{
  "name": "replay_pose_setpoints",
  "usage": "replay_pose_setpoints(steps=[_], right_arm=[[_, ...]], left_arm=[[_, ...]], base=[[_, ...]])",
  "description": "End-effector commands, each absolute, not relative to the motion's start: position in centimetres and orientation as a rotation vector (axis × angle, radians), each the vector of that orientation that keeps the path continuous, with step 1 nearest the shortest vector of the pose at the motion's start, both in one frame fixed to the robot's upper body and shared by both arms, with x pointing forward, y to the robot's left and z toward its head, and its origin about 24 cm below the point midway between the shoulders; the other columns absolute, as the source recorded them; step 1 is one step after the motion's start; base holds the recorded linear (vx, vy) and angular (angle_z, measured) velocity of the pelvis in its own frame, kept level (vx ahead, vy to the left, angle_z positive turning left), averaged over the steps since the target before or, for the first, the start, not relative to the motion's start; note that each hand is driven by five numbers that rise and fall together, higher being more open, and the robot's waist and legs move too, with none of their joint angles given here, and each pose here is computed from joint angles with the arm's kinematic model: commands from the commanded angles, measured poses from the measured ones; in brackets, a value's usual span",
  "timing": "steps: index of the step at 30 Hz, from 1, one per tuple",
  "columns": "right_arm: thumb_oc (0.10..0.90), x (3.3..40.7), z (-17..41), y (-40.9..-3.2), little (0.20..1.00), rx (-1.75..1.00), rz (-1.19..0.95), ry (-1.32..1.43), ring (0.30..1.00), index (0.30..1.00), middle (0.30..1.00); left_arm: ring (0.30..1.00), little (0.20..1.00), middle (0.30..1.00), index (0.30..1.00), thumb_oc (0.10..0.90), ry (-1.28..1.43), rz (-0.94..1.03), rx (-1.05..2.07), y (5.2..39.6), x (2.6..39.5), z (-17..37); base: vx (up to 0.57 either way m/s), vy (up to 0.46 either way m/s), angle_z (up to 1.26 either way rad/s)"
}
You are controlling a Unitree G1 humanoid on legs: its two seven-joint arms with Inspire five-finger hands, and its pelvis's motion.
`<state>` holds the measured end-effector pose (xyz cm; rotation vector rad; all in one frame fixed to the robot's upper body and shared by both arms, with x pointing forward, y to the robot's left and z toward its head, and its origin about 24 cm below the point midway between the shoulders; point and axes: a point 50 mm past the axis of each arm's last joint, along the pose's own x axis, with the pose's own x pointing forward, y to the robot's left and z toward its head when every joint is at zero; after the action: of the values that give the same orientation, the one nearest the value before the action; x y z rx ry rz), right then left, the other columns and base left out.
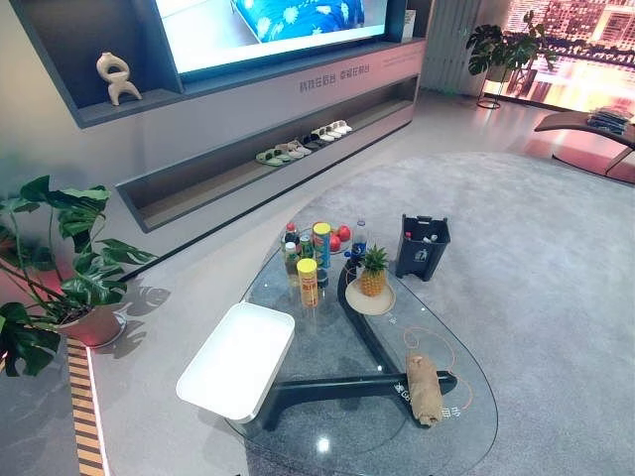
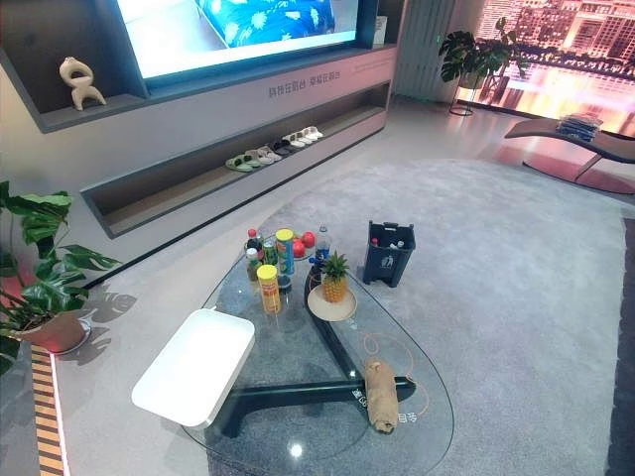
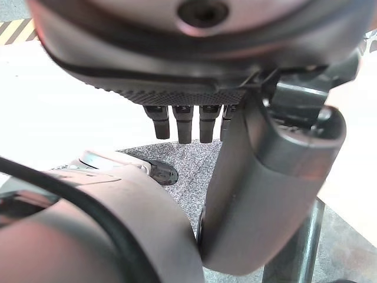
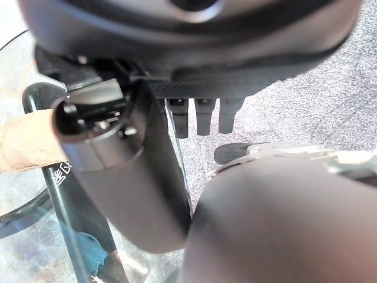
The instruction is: Wipe the table with a cloth and put it in the basket.
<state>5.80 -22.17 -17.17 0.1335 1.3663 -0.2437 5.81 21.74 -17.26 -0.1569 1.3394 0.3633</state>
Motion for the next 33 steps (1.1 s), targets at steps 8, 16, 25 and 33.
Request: replay_pose_setpoints(steps=[8, 16, 25, 33], right_arm=[[0.8, 5.5, -17.4, -21.0, 0.9, 0.155, -0.195, 1.416, 0.9, 0.9, 0.9], [0.8, 5.4, -17.4, -21.2, 0.9, 0.148, -0.193, 1.418, 0.9, 0.9, 0.9], [0.8, 5.9, -17.4, -21.2, 0.9, 0.104, -0.195, 1.388, 0.9, 0.9, 0.9], [0.8, 7.2, -17.0, -22.1, 0.9, 0.072, -0.26, 1.3, 0.9, 0.9, 0.9]], left_arm=[[0.9, 0.9, 0.9, 0.9, 0.8, 1.334, 0.328, -0.212, 20.3, 6.9, -17.4], [0.9, 0.9, 0.9, 0.9, 0.8, 1.349, 0.329, -0.2, 20.4, 6.7, -17.4], [0.9, 0.9, 0.9, 0.9, 0.8, 1.358, 0.337, -0.186, 20.4, 6.7, -17.4], [0.9, 0.9, 0.9, 0.9, 0.8, 1.361, 0.351, -0.158, 20.7, 6.5, -17.4]], base=[[0.0, 0.0, 0.0], [0.0, 0.0, 0.0], [0.0, 0.0, 0.0], [0.01, -0.006, 0.0]])
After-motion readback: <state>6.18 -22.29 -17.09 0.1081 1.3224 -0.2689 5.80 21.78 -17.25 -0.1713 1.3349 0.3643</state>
